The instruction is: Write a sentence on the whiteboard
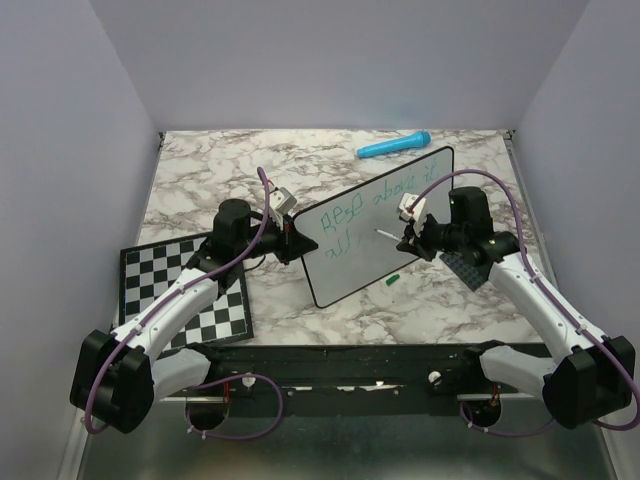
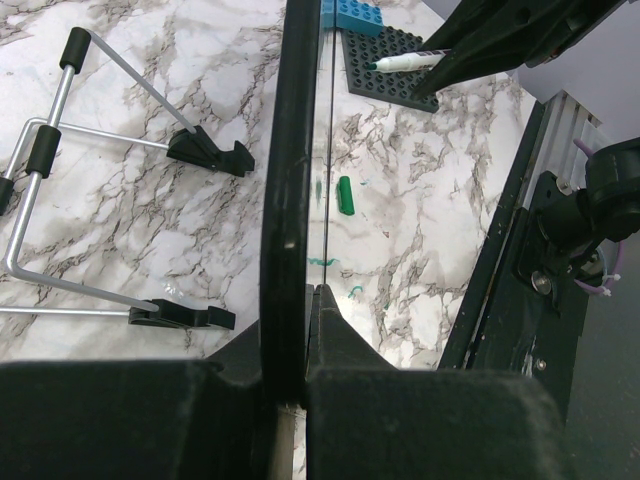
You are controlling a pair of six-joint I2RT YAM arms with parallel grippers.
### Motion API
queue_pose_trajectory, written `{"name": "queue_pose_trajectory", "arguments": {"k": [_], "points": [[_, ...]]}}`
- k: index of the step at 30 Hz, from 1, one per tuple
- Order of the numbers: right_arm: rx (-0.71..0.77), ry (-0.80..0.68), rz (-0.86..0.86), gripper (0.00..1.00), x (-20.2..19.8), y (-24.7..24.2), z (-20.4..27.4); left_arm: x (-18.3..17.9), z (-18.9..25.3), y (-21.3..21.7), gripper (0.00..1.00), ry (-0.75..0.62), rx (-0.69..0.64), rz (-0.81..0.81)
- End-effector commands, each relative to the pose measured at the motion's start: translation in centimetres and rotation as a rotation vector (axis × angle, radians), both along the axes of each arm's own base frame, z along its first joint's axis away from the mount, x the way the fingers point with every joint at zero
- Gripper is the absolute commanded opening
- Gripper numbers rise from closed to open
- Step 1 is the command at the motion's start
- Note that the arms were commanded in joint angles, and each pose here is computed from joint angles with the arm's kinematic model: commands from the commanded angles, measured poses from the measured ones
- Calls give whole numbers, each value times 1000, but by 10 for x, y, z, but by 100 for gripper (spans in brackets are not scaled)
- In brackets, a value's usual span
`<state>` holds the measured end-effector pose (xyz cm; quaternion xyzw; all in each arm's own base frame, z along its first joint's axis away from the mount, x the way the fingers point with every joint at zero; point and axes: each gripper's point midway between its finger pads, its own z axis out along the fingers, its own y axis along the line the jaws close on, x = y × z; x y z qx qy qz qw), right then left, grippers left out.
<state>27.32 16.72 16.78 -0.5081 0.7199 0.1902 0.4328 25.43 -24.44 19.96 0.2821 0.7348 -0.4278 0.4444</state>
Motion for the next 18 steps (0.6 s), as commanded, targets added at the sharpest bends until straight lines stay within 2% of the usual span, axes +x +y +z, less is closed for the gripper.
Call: {"name": "queue_pose_trajectory", "arguments": {"k": [1,18], "points": [[2,32,33,1,-8,3,-6,0,-38,16,0,51,124,58],[19,39,-4,1,-4,2,-1,0,-37,16,0,50,124,60]]}}
